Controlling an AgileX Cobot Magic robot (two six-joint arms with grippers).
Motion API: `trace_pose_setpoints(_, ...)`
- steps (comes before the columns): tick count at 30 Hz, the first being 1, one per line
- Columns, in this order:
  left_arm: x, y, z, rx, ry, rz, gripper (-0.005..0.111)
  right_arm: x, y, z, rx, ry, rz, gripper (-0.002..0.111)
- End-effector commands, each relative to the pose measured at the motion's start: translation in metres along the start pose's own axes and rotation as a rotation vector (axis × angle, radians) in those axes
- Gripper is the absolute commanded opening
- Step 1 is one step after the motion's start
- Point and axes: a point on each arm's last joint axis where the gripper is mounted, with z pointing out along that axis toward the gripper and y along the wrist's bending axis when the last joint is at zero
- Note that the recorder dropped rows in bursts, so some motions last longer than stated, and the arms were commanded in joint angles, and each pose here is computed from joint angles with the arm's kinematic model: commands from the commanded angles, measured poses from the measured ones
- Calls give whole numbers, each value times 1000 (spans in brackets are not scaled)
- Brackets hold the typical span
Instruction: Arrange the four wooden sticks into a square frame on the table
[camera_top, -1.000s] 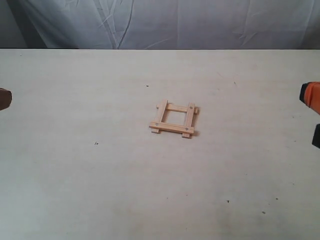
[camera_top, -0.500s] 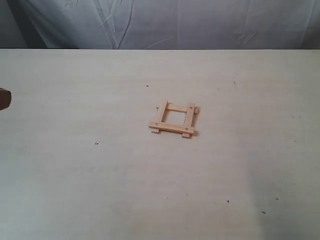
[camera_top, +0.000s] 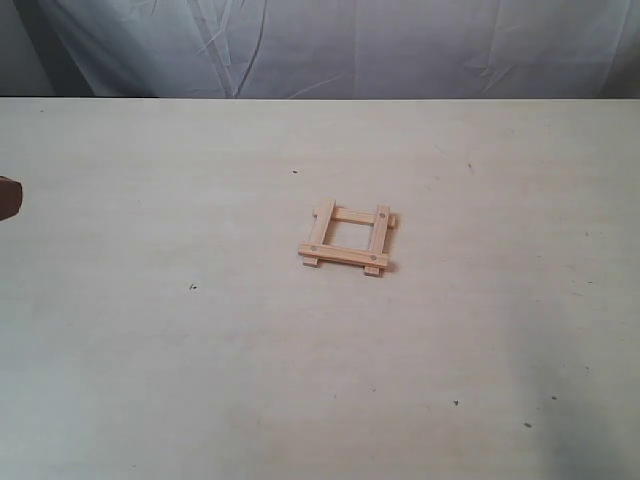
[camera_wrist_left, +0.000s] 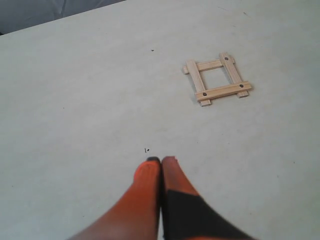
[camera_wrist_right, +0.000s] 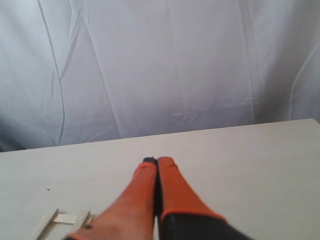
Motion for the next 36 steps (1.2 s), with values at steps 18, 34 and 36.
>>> trace_pose_setpoints(18, 0, 0, -1, 0, -13, -3, 0, 81, -12, -7, -12, 63, -159, 0)
trace_pose_setpoints(34, 0, 0, -1, -4, -12, 1, 0, 122, -14, 4, -46, 169, -169, 0)
trace_pose_setpoints(36, 0, 1, -1, -7, -12, 5, 0, 123, -14, 4, -49, 162, -159, 0)
